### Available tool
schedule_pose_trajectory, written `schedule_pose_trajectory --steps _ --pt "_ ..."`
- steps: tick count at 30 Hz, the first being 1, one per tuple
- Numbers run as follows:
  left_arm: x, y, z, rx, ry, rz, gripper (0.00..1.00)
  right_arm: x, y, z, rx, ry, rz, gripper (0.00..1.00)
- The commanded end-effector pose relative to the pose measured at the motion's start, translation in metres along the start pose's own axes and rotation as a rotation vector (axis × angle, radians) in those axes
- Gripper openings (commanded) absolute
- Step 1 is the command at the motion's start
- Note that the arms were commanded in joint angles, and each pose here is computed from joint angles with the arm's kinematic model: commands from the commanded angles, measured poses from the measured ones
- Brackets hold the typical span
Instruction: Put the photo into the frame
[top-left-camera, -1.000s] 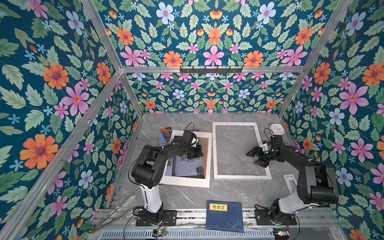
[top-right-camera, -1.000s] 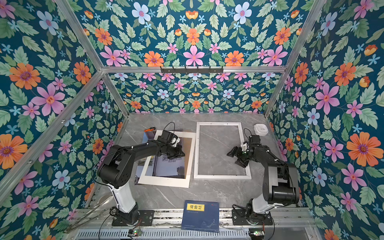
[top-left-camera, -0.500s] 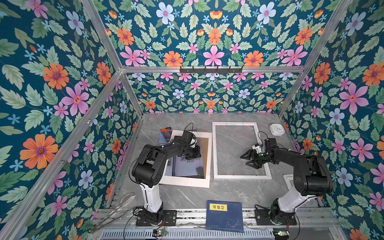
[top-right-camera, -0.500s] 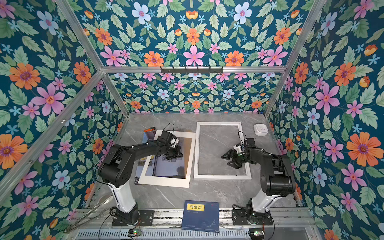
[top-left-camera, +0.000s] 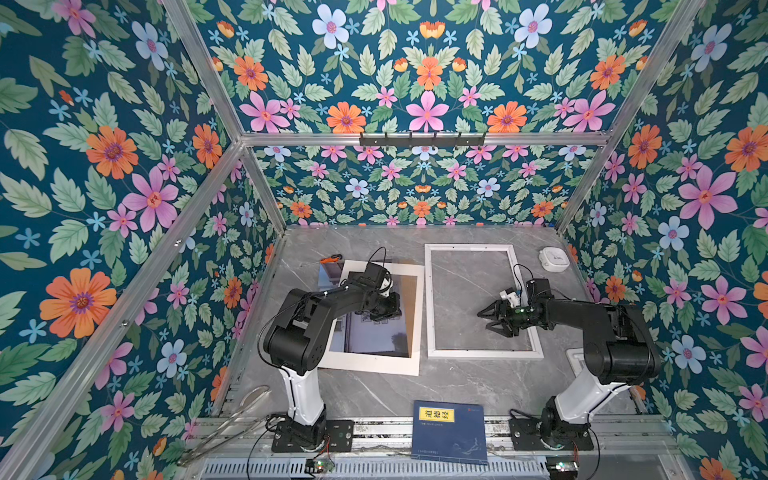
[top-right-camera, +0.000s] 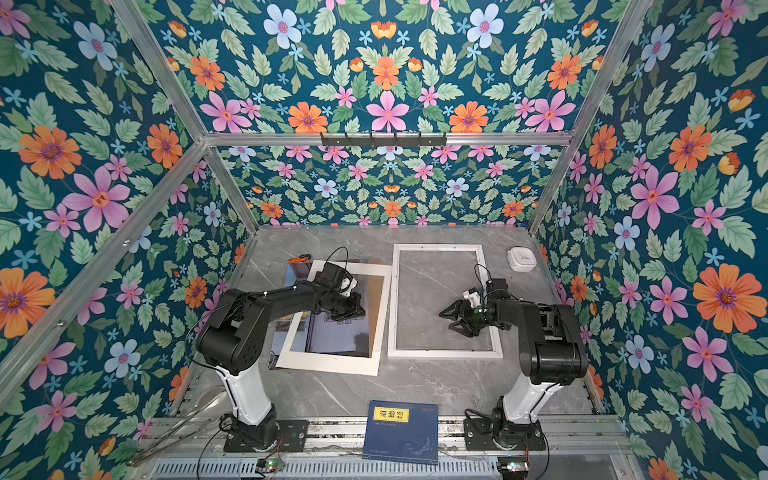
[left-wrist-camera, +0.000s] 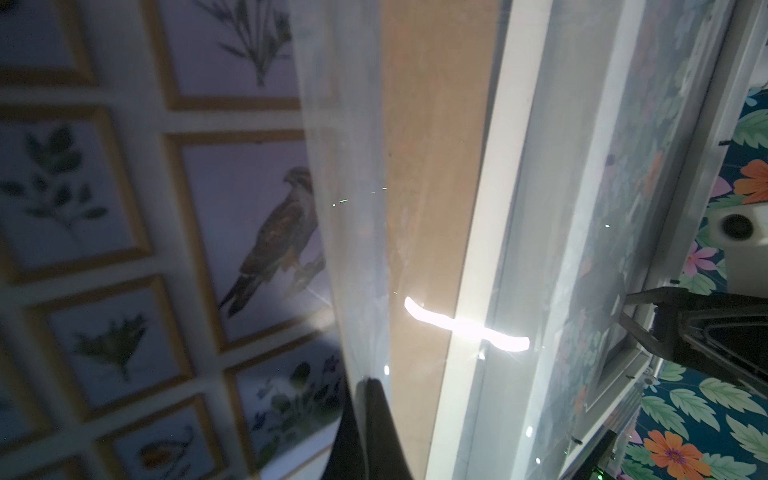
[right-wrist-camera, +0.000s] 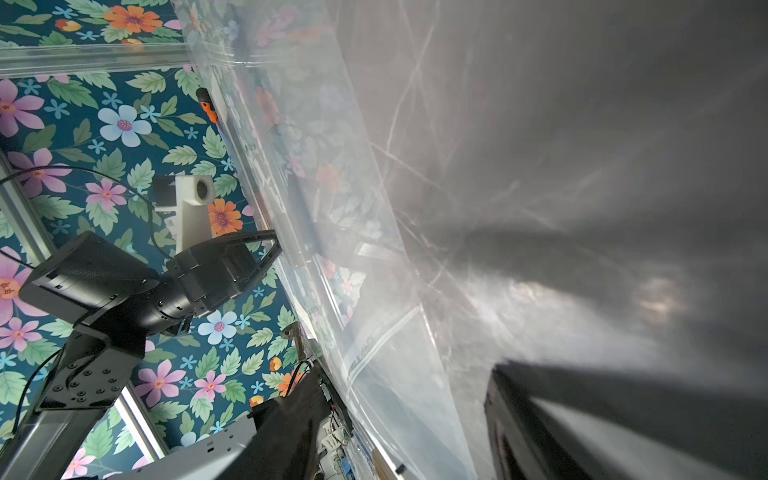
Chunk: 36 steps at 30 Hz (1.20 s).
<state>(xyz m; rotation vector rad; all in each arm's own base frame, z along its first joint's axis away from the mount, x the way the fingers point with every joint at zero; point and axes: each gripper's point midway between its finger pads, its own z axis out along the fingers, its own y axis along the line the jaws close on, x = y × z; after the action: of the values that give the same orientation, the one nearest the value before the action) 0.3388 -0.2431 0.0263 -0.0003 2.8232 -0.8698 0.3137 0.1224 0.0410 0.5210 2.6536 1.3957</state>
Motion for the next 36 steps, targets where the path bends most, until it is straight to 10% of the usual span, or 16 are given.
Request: schedule_pose_trajectory --steps 1,24,36 --pt "0.001 0.005 0.001 -0.021 -0.001 0.0 0.0 0.0 0.003 0.004 -0.029 0.009 -0.015 0.61" --pt "-0.005 -0.012 -0.013 0.029 -0.029 -0.001 0.0 0.005 0.033 -0.003 -0.151 0.009 -0.033 0.0" --pt "-0.014 -0.078 -0.038 0.206 -0.059 0.012 0.0 0.012 0.059 -0.06 -0.005 -0.109 -0.01 0.0"
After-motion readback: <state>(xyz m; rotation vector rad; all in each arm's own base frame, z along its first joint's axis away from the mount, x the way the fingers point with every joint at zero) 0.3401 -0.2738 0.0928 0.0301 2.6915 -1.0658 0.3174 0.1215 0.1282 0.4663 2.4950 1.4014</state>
